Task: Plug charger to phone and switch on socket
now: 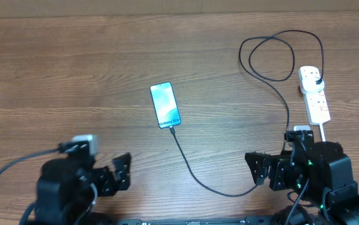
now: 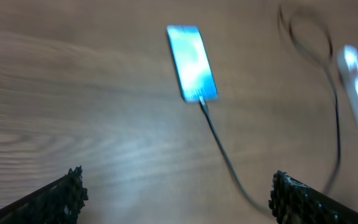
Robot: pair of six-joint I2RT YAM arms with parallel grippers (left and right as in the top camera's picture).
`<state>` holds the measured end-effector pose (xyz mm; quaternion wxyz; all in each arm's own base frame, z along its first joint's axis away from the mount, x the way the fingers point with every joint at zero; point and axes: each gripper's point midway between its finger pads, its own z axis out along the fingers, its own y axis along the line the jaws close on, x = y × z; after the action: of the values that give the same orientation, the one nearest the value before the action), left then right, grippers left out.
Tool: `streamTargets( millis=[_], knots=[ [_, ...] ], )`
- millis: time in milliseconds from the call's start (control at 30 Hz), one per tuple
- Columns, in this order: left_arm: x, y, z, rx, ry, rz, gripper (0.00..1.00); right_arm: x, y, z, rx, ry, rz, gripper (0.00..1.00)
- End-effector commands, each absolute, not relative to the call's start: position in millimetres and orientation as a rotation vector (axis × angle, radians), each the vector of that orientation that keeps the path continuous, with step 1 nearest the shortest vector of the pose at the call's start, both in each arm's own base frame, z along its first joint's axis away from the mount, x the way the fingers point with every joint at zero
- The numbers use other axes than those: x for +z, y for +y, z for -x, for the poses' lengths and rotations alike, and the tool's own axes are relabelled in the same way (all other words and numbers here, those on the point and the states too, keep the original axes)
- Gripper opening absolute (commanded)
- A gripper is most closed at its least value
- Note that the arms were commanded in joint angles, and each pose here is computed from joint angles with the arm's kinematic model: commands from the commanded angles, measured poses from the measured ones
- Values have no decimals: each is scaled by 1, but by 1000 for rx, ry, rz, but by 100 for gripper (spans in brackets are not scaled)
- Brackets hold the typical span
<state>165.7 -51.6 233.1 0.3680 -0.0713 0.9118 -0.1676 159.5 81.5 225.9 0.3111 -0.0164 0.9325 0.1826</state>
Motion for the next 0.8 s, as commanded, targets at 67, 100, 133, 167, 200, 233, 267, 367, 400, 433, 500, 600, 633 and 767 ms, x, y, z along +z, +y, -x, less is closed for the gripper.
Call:
streamTargets(
  millis=[67,100,133,167,200,233,267,367,400,433,500,600,633,767],
  knots=[
    [257,-8,-162,-273,2120,385,100,227,80,-160,473,2452,42,100],
    [260,-2,-163,-241,2095,398,100,227,80,-160,473,2452,42,100],
    [264,1,-166,-214,2076,386,100,227,80,-160,473,2452,42,100],
    [269,2,-170,-190,2056,354,100,227,80,-160,473,2452,42,100],
    [273,2,-177,-163,2028,296,99,227,80,-160,473,2452,42,100],
    [277,2,-183,-139,2004,248,100,227,80,-160,473,2452,42,100],
    [280,2,-189,-113,1976,198,100,227,80,-160,473,2452,42,100],
    [284,3,-206,-52,1864,97,99,227,80,-160,473,2452,42,100],
    [283,3,-210,-47,1827,86,100,227,80,-160,473,2452,42,100],
    [281,3,-214,-49,1789,85,100,227,80,-160,473,2452,42,100],
    [277,-1,-222,-73,1710,62,100,227,80,-160,473,2452,42,100],
    [270,-11,-231,-117,1587,13,100,227,80,-160,473,2452,42,100],
    [267,-13,-233,-128,1547,-2,100,227,80,-160,473,2452,42,100],
    [258,-18,-236,-171,1416,-15,100,227,80,-160,473,2452,42,100]
  ],
)
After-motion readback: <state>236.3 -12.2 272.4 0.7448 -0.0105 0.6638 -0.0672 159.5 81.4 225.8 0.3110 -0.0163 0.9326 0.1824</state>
